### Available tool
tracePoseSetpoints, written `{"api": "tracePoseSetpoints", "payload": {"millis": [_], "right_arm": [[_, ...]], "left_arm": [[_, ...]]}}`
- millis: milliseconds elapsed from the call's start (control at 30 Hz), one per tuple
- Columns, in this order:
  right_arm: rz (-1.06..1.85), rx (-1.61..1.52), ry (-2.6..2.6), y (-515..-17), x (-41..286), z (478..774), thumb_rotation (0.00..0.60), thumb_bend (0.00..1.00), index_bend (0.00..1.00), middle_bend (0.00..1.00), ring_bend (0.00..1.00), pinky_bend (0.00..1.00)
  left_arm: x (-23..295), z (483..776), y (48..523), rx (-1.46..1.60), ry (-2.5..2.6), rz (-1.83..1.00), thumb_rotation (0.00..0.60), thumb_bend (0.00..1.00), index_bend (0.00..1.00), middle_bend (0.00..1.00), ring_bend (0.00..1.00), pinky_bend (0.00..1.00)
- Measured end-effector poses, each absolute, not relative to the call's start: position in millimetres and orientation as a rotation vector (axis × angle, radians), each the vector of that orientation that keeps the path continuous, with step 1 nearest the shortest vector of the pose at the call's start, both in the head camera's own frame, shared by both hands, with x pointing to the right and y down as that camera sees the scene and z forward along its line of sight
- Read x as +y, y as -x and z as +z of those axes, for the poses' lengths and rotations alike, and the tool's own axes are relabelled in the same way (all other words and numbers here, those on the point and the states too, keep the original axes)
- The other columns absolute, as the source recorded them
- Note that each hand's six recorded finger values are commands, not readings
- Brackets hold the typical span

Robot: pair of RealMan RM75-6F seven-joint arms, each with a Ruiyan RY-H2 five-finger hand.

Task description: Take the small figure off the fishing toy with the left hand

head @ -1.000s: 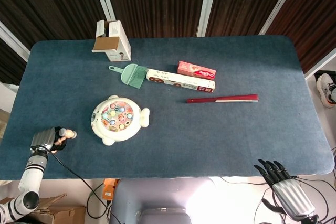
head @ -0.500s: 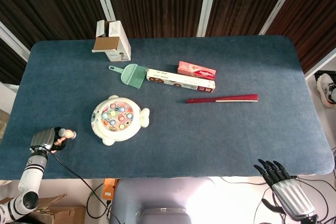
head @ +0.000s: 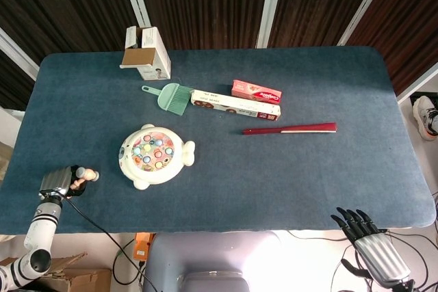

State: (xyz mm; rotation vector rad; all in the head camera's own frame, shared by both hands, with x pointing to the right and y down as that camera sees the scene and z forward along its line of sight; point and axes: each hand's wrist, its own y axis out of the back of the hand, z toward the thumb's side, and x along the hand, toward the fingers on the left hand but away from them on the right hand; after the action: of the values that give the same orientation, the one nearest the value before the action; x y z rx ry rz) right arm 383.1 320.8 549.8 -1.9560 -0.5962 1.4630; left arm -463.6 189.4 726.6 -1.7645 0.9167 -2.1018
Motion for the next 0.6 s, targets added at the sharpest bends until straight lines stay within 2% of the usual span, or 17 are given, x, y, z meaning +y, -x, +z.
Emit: {"api": "tracePoseSetpoints", "payload": {"millis": [300, 600], "right_arm": [[1.464, -0.592, 1.957, -382.4, 321.4, 550.2, 0.6, 0.18, 0.0, 0.0, 0.0, 0.01], [1.465, -0.593, 1.957, -382.6, 321.4, 550.1, 0.6, 0.18, 0.0, 0.0, 0.0, 0.01]], "left_arm": [[189.1, 725.7, 463.5, 0.902, 1.764, -2.102, 0.6, 0.12, 0.47, 0.52, 0.44, 0.52], [188.9, 726.7, 464.2, 0.885, 1.768, -2.109, 0.6, 0.07, 0.42, 0.49, 0.41, 0.49]]}}
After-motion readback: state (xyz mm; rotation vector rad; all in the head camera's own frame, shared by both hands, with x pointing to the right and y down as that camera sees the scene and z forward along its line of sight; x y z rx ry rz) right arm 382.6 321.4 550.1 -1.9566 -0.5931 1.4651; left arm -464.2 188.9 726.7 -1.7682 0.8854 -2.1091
